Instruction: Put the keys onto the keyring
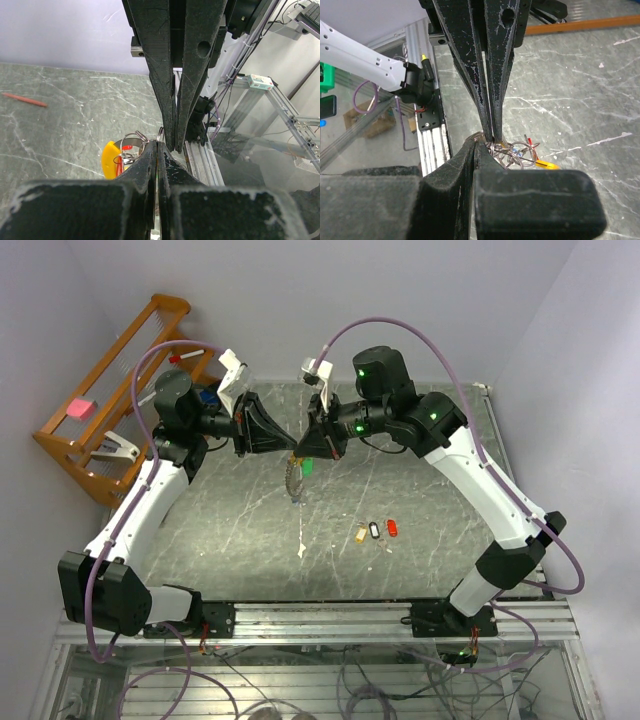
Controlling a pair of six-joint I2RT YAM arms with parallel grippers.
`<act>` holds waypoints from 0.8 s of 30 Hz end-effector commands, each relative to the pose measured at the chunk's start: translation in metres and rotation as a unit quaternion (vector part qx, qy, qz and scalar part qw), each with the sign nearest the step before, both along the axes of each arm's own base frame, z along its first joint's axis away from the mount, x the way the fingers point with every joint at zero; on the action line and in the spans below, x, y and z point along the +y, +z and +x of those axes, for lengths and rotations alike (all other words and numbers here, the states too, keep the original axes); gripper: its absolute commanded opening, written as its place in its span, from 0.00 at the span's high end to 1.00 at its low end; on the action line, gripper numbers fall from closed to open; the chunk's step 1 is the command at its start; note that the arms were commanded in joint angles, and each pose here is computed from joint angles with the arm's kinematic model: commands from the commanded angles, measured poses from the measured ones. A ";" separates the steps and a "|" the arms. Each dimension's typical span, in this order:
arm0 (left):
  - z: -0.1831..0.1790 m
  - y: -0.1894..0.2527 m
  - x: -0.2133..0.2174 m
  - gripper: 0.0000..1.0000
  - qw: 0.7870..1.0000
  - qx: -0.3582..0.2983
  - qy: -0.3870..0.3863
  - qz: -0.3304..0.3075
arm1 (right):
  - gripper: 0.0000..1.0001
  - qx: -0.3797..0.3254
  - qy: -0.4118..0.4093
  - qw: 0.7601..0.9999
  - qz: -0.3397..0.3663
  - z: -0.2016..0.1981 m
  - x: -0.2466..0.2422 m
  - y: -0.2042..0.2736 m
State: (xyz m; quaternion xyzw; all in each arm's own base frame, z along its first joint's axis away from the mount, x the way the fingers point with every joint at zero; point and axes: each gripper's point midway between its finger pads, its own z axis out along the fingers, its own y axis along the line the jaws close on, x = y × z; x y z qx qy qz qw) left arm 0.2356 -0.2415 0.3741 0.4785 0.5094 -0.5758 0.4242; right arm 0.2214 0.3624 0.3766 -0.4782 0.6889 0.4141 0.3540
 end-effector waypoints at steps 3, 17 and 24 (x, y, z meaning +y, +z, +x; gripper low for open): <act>-0.007 0.013 0.004 0.93 0.999 -0.031 -0.005 -0.007 | 1.00 -0.005 0.002 1.000 -0.003 0.000 -0.001 0.000; -0.006 0.011 0.004 0.93 1.000 -0.029 -0.002 -0.006 | 1.00 -0.015 -0.011 1.000 0.018 0.001 -0.003 0.016; -0.005 0.010 0.003 0.93 1.000 -0.026 0.002 -0.003 | 1.00 -0.023 -0.039 0.999 0.025 0.010 -0.009 0.030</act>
